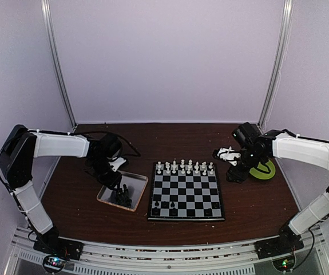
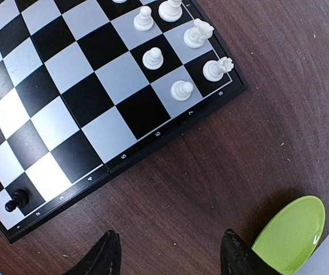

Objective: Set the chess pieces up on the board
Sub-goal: Pick up the pawn from the storage box.

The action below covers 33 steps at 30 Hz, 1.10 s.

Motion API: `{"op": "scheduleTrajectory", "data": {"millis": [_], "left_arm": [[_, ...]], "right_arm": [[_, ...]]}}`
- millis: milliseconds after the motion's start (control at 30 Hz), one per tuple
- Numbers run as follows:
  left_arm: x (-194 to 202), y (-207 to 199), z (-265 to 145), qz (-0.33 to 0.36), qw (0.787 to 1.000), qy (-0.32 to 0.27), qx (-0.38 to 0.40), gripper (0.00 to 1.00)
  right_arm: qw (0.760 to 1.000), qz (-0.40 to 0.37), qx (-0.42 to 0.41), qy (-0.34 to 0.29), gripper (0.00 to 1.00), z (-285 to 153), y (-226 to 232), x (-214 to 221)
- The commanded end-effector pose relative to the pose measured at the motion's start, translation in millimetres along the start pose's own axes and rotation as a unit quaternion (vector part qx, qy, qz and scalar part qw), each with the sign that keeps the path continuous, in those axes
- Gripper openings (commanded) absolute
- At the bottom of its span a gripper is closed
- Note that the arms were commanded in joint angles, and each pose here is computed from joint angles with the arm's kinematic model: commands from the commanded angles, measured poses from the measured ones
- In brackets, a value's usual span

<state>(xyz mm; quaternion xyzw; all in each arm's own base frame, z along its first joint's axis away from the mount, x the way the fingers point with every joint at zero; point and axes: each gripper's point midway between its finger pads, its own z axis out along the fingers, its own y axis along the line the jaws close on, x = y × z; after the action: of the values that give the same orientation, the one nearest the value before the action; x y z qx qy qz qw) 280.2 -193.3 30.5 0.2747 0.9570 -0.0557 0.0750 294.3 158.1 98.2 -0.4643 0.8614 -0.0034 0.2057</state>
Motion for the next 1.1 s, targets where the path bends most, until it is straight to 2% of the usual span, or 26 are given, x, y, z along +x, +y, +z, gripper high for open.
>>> {"op": "scheduleTrajectory", "data": {"millis": [0, 367, 700, 800, 1067], "left_arm": [[-3, -4, 9, 0.007, 1.000, -0.001, 0.017, 0.34], [3, 1, 22, 0.007, 1.000, 0.020, 0.001, 0.25], [-3, -9, 31, 0.017, 0.999, 0.021, 0.017, 0.05], [-3, -8, 24, 0.017, 1.000, 0.021, 0.015, 0.00], [-20, -6, -32, 0.039, 0.999, -0.007, -0.003, 0.00]], "right_arm": [[1.000, 0.004, 0.002, -0.001, 0.59, -3, -4, -3], [1.000, 0.003, 0.002, -0.001, 0.59, -3, -4, -3], [1.000, 0.003, 0.002, -0.001, 0.59, -3, -4, -2], [1.000, 0.003, 0.001, -0.001, 0.59, -2, -4, -3], [0.999, 0.004, -0.023, -0.024, 0.58, -13, 2, -16]]}}
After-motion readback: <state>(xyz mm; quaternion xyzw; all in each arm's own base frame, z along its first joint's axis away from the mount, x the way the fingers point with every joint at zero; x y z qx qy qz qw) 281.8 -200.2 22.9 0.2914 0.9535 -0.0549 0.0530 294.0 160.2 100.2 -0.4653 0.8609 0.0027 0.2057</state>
